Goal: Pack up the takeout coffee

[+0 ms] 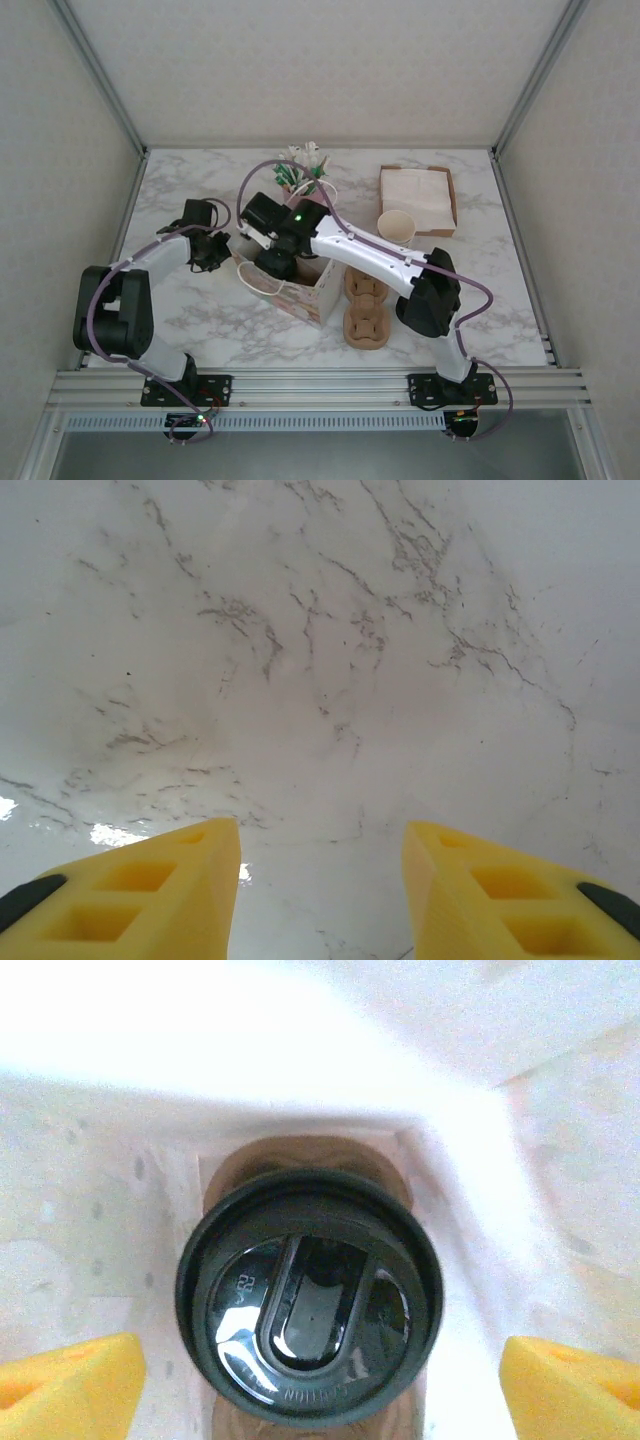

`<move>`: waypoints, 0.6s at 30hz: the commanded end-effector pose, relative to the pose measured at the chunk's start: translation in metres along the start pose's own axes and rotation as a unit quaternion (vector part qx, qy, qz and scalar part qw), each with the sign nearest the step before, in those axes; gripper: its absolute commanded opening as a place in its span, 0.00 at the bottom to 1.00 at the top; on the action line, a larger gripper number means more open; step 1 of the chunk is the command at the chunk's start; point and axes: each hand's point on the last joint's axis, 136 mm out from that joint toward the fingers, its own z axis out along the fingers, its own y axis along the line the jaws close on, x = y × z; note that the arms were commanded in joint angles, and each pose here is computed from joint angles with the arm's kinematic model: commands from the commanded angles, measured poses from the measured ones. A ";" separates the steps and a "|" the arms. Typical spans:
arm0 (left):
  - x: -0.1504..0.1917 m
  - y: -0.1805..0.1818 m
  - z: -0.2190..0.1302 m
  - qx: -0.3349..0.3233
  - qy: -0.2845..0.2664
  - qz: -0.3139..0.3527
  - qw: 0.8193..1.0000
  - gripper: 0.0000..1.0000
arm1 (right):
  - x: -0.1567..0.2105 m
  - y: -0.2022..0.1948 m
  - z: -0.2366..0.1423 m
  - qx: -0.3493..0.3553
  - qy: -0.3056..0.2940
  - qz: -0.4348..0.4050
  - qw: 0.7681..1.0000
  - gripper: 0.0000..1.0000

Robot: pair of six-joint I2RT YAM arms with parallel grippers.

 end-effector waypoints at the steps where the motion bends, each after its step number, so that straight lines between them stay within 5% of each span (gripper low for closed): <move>1: -0.003 -0.006 -0.009 0.001 -0.004 0.002 1.000 0.47 | -0.010 -0.010 -0.026 0.013 -0.019 0.023 0.999 0.95; 8: -0.005 -0.009 -0.011 0.000 -0.006 0.006 1.000 0.47 | -0.026 -0.018 -0.071 0.021 -0.062 0.048 0.997 0.96; 18: -0.020 -0.019 -0.029 0.004 -0.031 0.013 0.999 0.47 | -0.071 -0.046 -0.197 0.030 -0.259 0.117 0.958 0.90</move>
